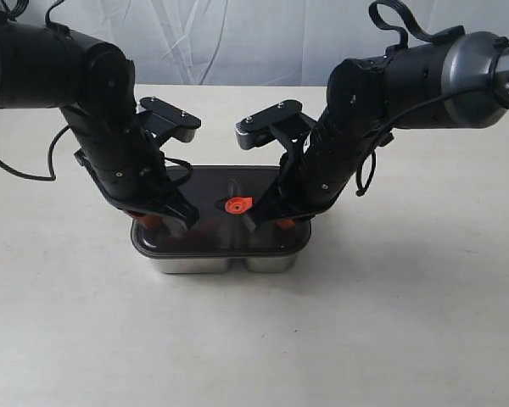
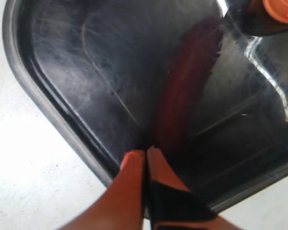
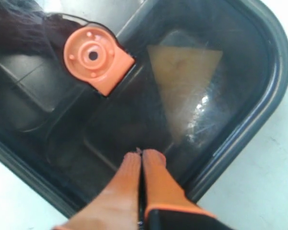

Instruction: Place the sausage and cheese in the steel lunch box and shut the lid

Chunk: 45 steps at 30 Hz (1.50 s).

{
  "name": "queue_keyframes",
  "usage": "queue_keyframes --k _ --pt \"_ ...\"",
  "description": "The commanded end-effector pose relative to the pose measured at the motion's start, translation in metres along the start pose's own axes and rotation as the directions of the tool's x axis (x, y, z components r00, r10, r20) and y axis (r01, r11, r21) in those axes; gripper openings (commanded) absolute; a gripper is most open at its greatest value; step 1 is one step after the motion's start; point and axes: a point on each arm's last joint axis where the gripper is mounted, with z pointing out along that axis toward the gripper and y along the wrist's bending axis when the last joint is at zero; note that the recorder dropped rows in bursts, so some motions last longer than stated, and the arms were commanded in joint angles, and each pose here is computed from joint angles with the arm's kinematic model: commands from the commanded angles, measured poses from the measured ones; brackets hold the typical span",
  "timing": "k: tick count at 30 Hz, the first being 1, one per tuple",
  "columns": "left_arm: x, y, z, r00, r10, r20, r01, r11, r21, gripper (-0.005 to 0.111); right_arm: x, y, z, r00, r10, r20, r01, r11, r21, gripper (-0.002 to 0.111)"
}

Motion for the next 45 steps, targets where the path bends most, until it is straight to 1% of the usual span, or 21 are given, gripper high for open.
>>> queue_keyframes --k 1,5,8,11,13,15,16,19,23,25,27,28,31,34,37,38,39,42,43,44,45 --pt "0.011 -0.002 0.024 0.986 -0.014 -0.166 0.018 1.000 0.024 0.000 0.012 -0.002 0.013 0.994 -0.001 -0.106 -0.001 1.000 -0.017 -0.001" --pt "0.009 -0.002 0.030 0.988 -0.019 -0.156 0.024 0.999 0.029 0.000 0.013 -0.002 0.014 0.994 0.000 -0.113 -0.002 1.000 -0.019 -0.001" --pt "0.005 -0.002 0.031 0.994 -0.021 -0.107 0.024 0.999 0.026 0.000 0.015 -0.003 0.022 0.990 0.001 -0.139 -0.004 1.000 -0.021 -0.001" --pt "0.003 -0.001 0.024 0.997 -0.018 -0.072 0.020 1.000 0.018 0.000 0.014 -0.003 0.020 0.992 -0.001 -0.126 -0.001 1.000 -0.016 -0.001" --pt "0.002 0.001 0.018 0.999 -0.010 -0.048 0.010 1.000 -0.007 0.000 0.011 -0.003 0.014 0.996 -0.005 -0.089 0.004 1.000 -0.008 -0.001" --pt "0.001 0.003 0.007 0.999 -0.035 0.000 0.035 0.999 -0.036 0.000 0.005 -0.002 0.001 1.000 0.010 -0.025 -0.010 1.000 0.007 -0.001" --pt "0.000 0.004 0.001 0.999 -0.039 0.030 0.040 0.998 -0.048 0.000 0.002 -0.002 -0.007 1.000 0.013 0.014 -0.013 1.000 0.017 -0.001" --pt "-0.003 0.004 -0.029 0.983 -0.056 0.173 0.065 0.997 -0.046 0.000 -0.004 -0.002 -0.037 0.993 0.013 0.118 -0.021 0.998 0.061 -0.001" --pt "0.002 0.003 -0.078 0.931 -0.061 0.360 0.081 0.996 -0.041 0.000 -0.002 -0.002 -0.085 0.977 -0.012 0.213 -0.018 0.990 0.138 -0.001" --pt "0.009 0.003 -0.104 0.896 -0.058 0.440 0.083 0.996 -0.039 0.000 0.003 -0.001 -0.109 0.967 0.009 0.253 -0.047 0.988 0.146 -0.001" --pt "0.018 0.001 -0.125 0.854 -0.064 0.516 0.089 0.996 -0.023 0.000 0.012 0.001 -0.132 0.952 0.020 0.307 -0.067 0.987 0.144 -0.001" --pt "0.026 -0.001 -0.138 0.825 -0.076 0.560 0.094 0.996 -0.003 0.000 0.018 0.003 -0.139 0.945 0.024 0.326 -0.072 0.988 0.136 -0.001" --pt "0.050 -0.006 -0.162 0.756 -0.113 0.645 0.102 0.993 0.055 0.000 0.040 0.011 -0.160 0.920 0.045 0.389 -0.092 0.990 0.105 -0.001" --pt "0.078 -0.012 -0.175 0.703 -0.120 0.701 0.086 0.993 0.084 0.000 0.068 0.018 -0.178 0.881 0.056 0.469 -0.106 0.991 0.080 -0.001" --pt "0.106 -0.017 -0.179 0.663 -0.108 0.741 0.064 0.994 0.088 0.000 0.097 0.024 -0.187 0.846 0.076 0.528 -0.120 0.992 0.050 -0.001" --pt "0.118 -0.019 -0.179 0.640 -0.113 0.760 0.058 0.993 0.099 0.000 0.109 0.027 -0.190 0.833 0.088 0.547 -0.127 0.991 0.033 -0.001" --pt "0.125 -0.020 -0.179 0.624 -0.117 0.773 0.055 0.993 0.106 0.000 0.117 0.028 -0.191 0.823 0.093 0.560 -0.129 0.991 0.026 -0.001" --pt "0.148 -0.021 -0.182 0.549 -0.141 0.824 0.052 0.990 0.135 0.000 0.138 0.032 -0.195 0.788 0.098 0.608 -0.132 0.991 0.012 -0.001" --pt "0.152 -0.021 -0.181 0.544 -0.141 0.827 0.052 0.990 0.135 0.000 0.143 0.032 -0.195 0.782 0.097 0.615 -0.132 0.991 0.012 -0.001" --pt "0.160 -0.022 -0.183 0.522 -0.149 0.840 0.050 0.988 0.144 0.000 0.148 0.033 -0.199 0.771 0.093 0.629 -0.129 0.992 0.011 -0.001" --pt "0.163 -0.022 -0.182 0.521 -0.153 0.840 0.050 0.988 0.149 0.000 0.151 0.034 -0.200 0.771 0.092 0.630 -0.128 0.992 0.011 -0.001"
